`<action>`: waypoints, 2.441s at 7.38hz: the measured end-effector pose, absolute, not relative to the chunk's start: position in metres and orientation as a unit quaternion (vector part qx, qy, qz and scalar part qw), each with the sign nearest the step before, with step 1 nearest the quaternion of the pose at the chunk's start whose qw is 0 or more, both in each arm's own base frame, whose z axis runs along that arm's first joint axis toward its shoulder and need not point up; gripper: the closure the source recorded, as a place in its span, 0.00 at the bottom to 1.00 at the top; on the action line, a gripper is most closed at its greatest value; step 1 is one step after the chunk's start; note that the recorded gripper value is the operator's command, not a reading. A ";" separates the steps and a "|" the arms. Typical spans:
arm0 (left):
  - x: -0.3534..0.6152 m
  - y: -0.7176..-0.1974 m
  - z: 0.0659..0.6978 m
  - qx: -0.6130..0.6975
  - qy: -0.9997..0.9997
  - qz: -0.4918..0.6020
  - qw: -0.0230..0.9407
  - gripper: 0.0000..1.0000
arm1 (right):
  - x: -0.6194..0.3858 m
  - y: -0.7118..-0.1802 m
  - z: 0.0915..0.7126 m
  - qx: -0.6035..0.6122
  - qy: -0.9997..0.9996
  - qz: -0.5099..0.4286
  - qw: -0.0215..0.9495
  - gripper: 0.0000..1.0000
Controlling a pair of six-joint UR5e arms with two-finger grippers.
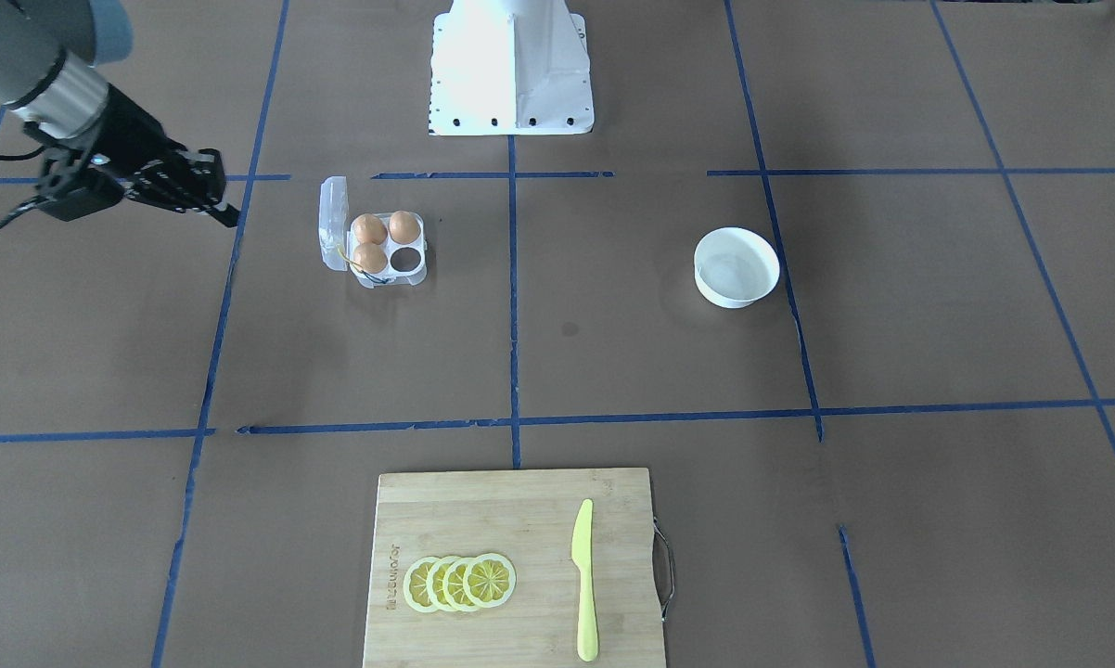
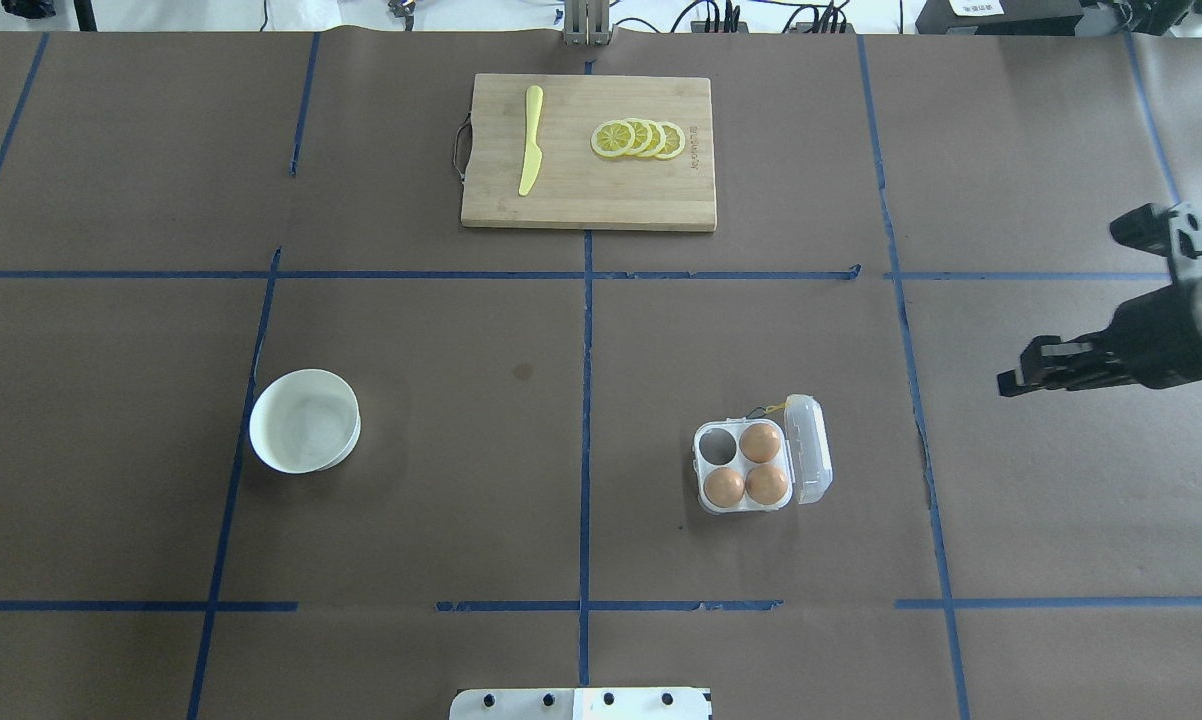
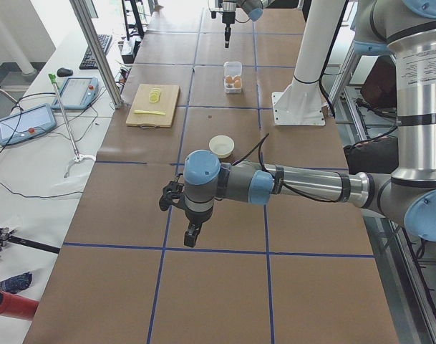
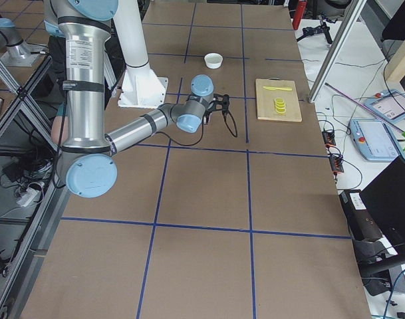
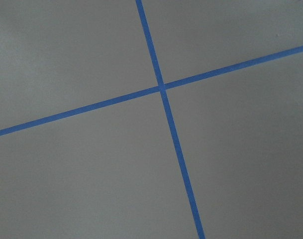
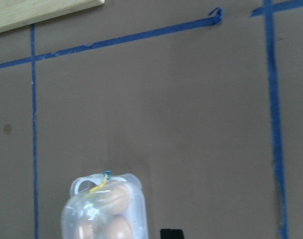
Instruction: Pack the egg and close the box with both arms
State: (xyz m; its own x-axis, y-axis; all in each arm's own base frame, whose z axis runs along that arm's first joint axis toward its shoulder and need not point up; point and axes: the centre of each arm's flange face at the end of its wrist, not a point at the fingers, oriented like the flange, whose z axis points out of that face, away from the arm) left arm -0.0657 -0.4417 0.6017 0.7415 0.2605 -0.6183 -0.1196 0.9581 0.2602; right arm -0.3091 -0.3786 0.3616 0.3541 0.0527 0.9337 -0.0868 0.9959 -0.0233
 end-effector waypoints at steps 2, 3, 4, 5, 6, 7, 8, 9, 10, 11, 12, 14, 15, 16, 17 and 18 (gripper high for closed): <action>-0.066 -0.446 0.597 0.107 0.344 0.104 0.927 0.00 | -0.390 -0.366 0.319 0.027 -0.582 0.048 0.812 1.00; -0.066 -0.447 0.596 0.108 0.344 0.105 0.927 0.00 | -0.410 -0.365 0.310 0.032 -0.584 0.047 0.809 1.00; -0.066 -0.449 0.595 0.110 0.344 0.105 0.927 0.00 | -0.417 -0.364 0.305 0.034 -0.586 0.047 0.808 1.00; -0.066 -0.449 0.595 0.110 0.344 0.105 0.927 0.00 | -0.417 -0.366 0.303 0.035 -0.585 0.049 0.809 1.00; -0.066 -0.449 0.595 0.109 0.344 0.105 0.927 0.00 | -0.412 -0.372 0.303 0.033 -0.574 0.056 0.816 1.00; -0.066 -0.449 0.595 0.109 0.344 0.105 0.927 0.00 | -0.404 -0.378 0.300 0.025 -0.547 0.070 0.834 0.82; -0.066 -0.449 0.596 0.108 0.343 0.105 0.927 0.00 | -0.391 -0.387 0.299 0.024 -0.509 0.073 0.857 0.59; -0.066 -0.449 0.598 0.104 0.344 0.103 0.928 0.00 | -0.374 -0.398 0.303 0.035 -0.472 0.051 0.879 0.01; -0.066 -0.448 0.603 0.099 0.344 0.101 0.928 0.00 | -0.351 -0.415 0.311 0.044 -0.443 0.026 0.895 0.00; -0.066 -0.445 0.607 0.094 0.345 0.099 0.929 0.00 | -0.320 -0.437 0.320 0.047 -0.423 0.009 0.905 0.00; -0.066 -0.443 0.612 0.088 0.345 0.097 0.929 0.00 | -0.282 -0.457 0.335 0.050 -0.407 -0.011 0.912 0.00; -0.068 -0.438 0.618 0.088 0.348 0.105 0.927 0.00 | -0.189 -0.482 0.396 0.066 -0.366 -0.058 0.927 0.00; -0.070 -0.432 0.622 0.093 0.361 0.117 0.921 0.00 | -0.137 -0.489 0.432 0.069 -0.353 -0.076 0.930 0.00; -0.070 -0.420 0.628 0.094 0.386 0.123 0.910 0.00 | -0.085 -0.493 0.471 0.066 -0.348 -0.090 0.931 0.00; -0.070 -0.412 0.632 0.093 0.405 0.121 0.902 0.00 | -0.040 -0.489 0.510 0.057 -0.342 -0.093 0.933 0.00; -0.070 -0.409 0.635 0.088 0.413 0.112 0.899 0.00 | -0.002 -0.474 0.549 0.042 -0.337 -0.079 0.937 0.00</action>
